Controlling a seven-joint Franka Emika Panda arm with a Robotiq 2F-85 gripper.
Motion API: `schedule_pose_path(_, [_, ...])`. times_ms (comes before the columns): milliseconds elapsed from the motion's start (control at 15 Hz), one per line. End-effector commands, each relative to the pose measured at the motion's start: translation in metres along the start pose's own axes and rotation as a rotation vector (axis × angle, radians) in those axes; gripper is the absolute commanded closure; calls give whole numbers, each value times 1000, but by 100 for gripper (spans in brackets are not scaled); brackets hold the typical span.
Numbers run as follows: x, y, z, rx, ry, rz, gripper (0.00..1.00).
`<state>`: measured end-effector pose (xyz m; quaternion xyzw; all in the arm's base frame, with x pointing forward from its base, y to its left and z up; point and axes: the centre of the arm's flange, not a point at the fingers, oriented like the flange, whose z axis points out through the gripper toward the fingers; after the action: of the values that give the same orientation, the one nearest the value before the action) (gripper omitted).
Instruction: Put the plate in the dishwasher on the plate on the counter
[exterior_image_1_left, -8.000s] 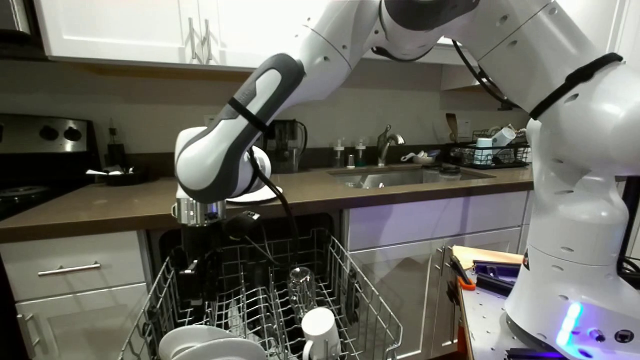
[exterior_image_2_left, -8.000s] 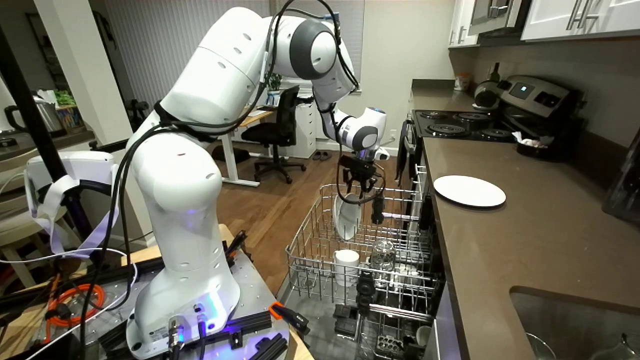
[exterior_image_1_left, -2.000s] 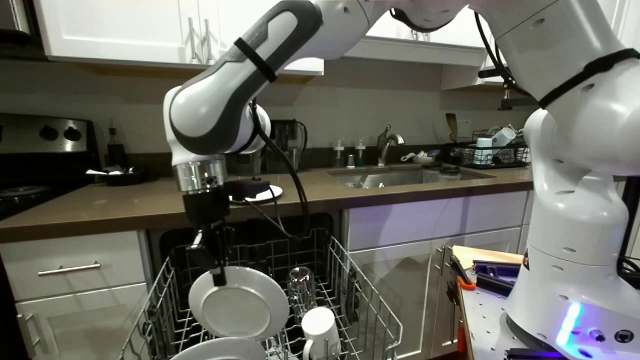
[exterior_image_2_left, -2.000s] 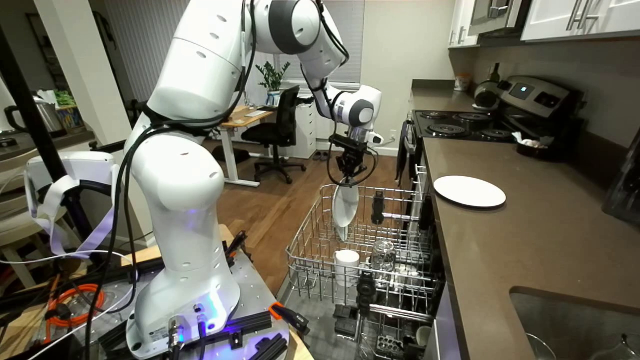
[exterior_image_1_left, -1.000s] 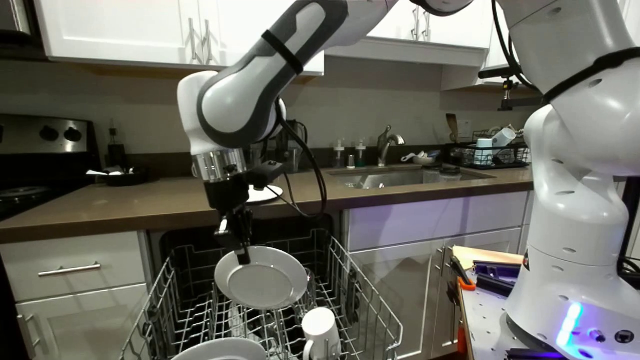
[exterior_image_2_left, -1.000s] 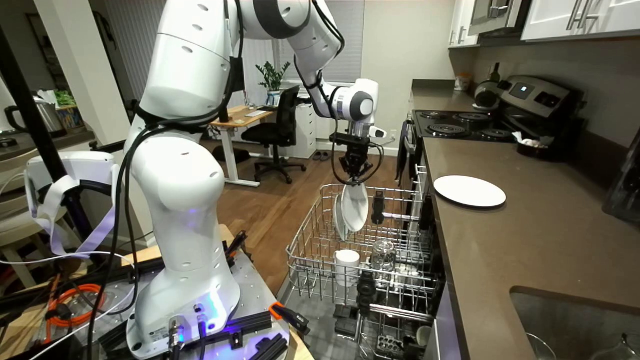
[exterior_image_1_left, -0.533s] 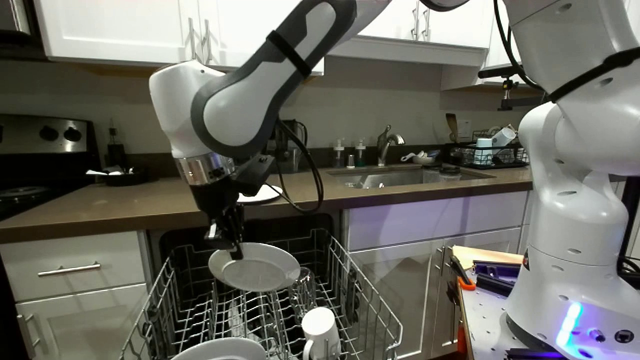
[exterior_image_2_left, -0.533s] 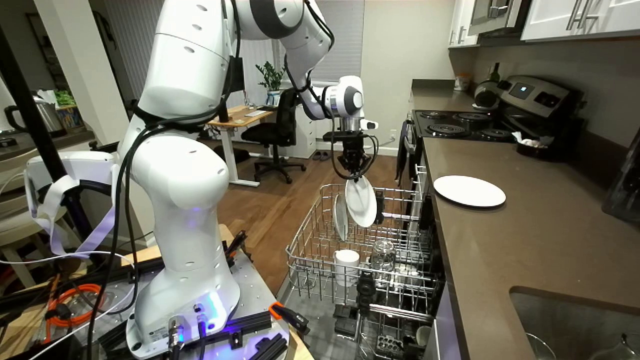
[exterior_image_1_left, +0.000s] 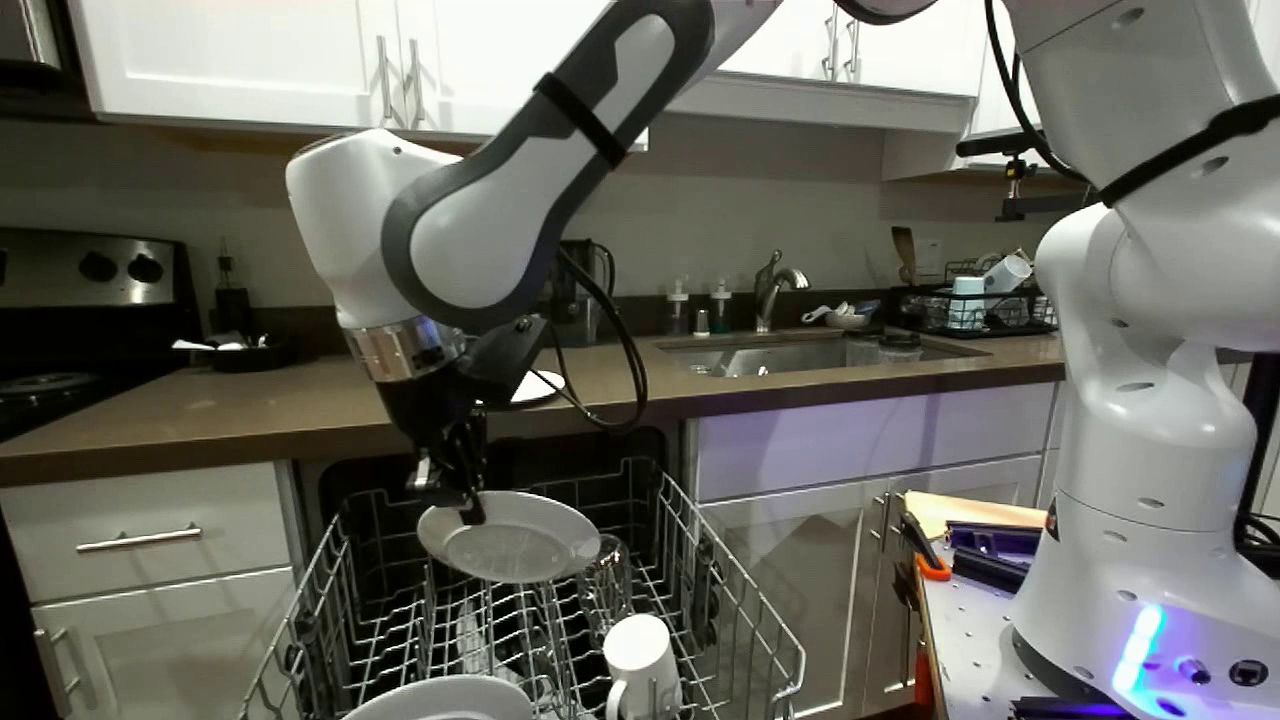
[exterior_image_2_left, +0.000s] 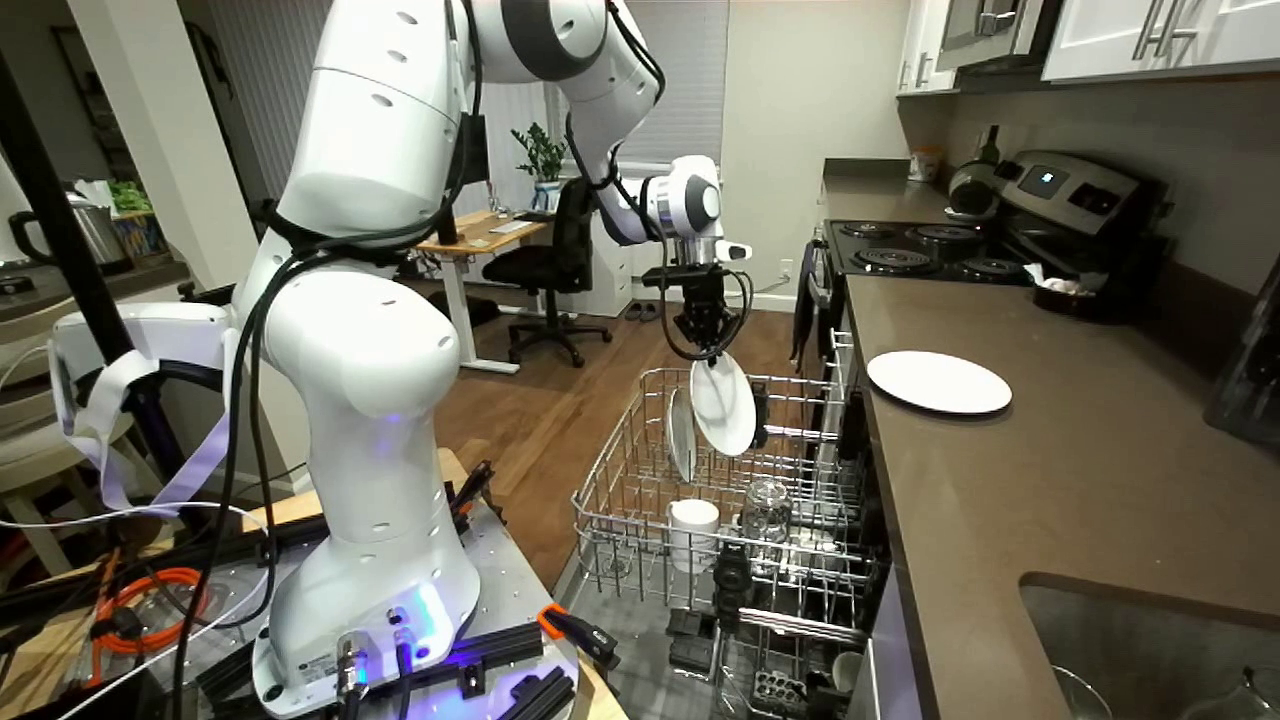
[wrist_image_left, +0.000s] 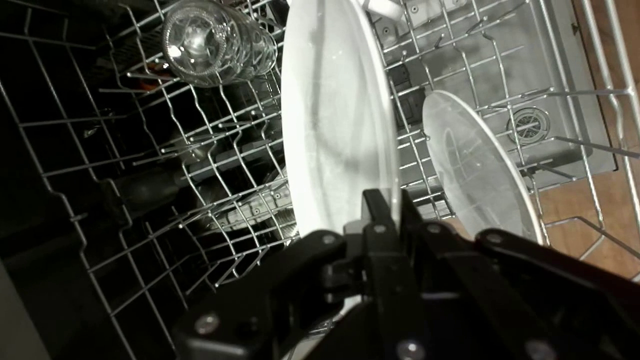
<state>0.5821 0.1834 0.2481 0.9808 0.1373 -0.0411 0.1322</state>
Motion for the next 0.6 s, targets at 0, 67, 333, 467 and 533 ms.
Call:
schedule_pose_path(0, [0,0,0,0,0,0,95])
schedule_pose_path(67, [0,-1,-2,-25,-6,8,95])
schedule_pose_path(333, [-3,-6,-10,-105,-28,30,95])
schedule_pose_path(467, [-5,-9,-16,-156,-33,44,95])
schedule_pose_path(533, [-6,-11,-19,-183,-38,51,95])
